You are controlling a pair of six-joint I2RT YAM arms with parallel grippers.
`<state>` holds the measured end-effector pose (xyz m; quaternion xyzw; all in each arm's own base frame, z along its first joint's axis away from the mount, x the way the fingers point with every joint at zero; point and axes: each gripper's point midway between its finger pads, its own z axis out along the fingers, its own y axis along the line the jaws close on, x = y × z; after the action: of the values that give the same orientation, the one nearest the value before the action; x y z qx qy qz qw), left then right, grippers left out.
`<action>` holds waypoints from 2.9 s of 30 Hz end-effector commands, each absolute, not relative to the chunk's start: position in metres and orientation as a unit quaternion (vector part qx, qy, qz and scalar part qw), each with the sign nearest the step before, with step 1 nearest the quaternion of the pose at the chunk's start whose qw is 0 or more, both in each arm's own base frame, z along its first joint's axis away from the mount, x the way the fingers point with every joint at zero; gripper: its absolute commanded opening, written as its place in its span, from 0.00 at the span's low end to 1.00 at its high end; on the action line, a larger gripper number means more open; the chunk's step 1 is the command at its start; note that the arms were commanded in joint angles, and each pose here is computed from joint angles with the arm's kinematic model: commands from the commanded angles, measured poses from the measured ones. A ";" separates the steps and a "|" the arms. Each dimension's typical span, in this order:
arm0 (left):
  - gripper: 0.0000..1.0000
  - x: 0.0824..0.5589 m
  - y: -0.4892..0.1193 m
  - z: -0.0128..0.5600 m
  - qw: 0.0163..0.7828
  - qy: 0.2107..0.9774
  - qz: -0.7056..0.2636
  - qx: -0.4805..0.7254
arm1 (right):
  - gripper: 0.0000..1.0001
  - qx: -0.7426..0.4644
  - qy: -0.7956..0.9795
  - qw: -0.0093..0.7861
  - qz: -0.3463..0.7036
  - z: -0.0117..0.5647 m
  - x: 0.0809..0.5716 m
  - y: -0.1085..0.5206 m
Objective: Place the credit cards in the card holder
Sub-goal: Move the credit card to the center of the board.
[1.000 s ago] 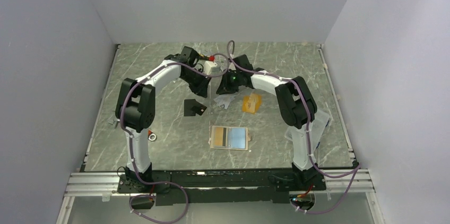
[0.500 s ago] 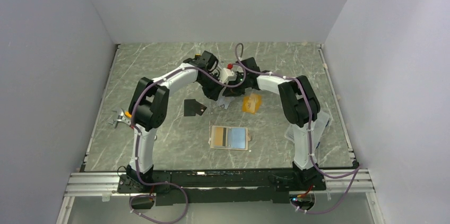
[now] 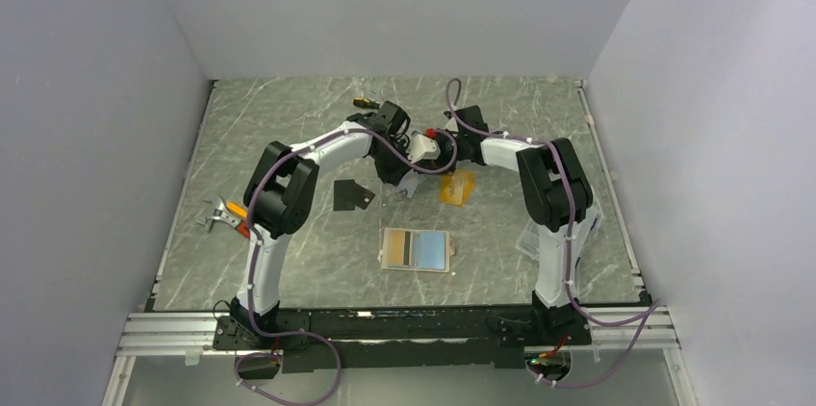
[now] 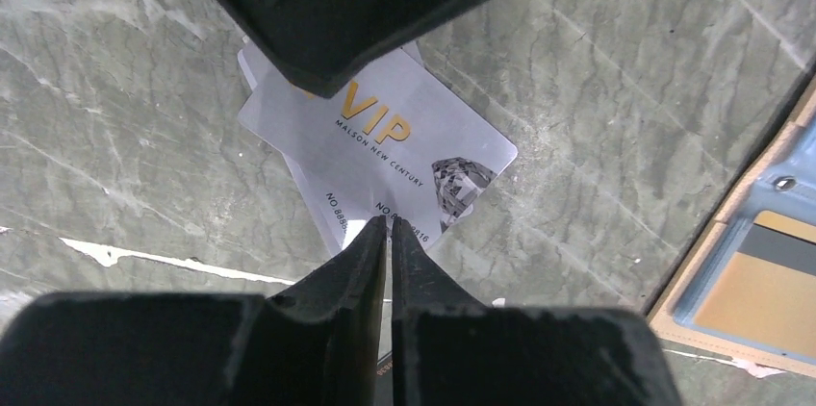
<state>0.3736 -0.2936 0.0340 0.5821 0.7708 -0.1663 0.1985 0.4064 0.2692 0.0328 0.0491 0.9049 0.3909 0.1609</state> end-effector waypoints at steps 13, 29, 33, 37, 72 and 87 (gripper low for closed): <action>0.09 0.361 -0.293 0.016 0.176 0.743 -0.113 0.636 | 0.23 0.051 0.882 0.205 0.421 0.078 0.414 0.257; 0.05 0.317 -0.284 0.010 0.118 0.746 -0.149 0.638 | 0.37 0.065 0.888 0.174 0.421 0.057 0.392 0.253; 0.04 0.314 -0.287 0.017 0.116 0.753 -0.177 0.624 | 0.37 0.056 0.894 0.171 0.411 0.053 0.388 0.260; 0.05 0.328 -0.291 0.040 0.137 0.762 -0.211 0.596 | 0.37 0.054 0.900 0.172 0.396 0.050 0.387 0.260; 0.03 0.306 -0.302 0.070 0.143 0.714 -0.245 0.639 | 0.33 0.059 0.902 0.178 0.389 0.055 0.380 0.252; 0.02 0.332 -0.292 0.035 0.140 0.741 -0.174 0.633 | 0.31 0.061 0.901 0.175 0.393 0.053 0.377 0.252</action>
<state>0.3275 -0.2972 0.0484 0.6251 0.7396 -0.2050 0.1420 0.3689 0.2509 0.0292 0.0731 0.9118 0.3781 0.1423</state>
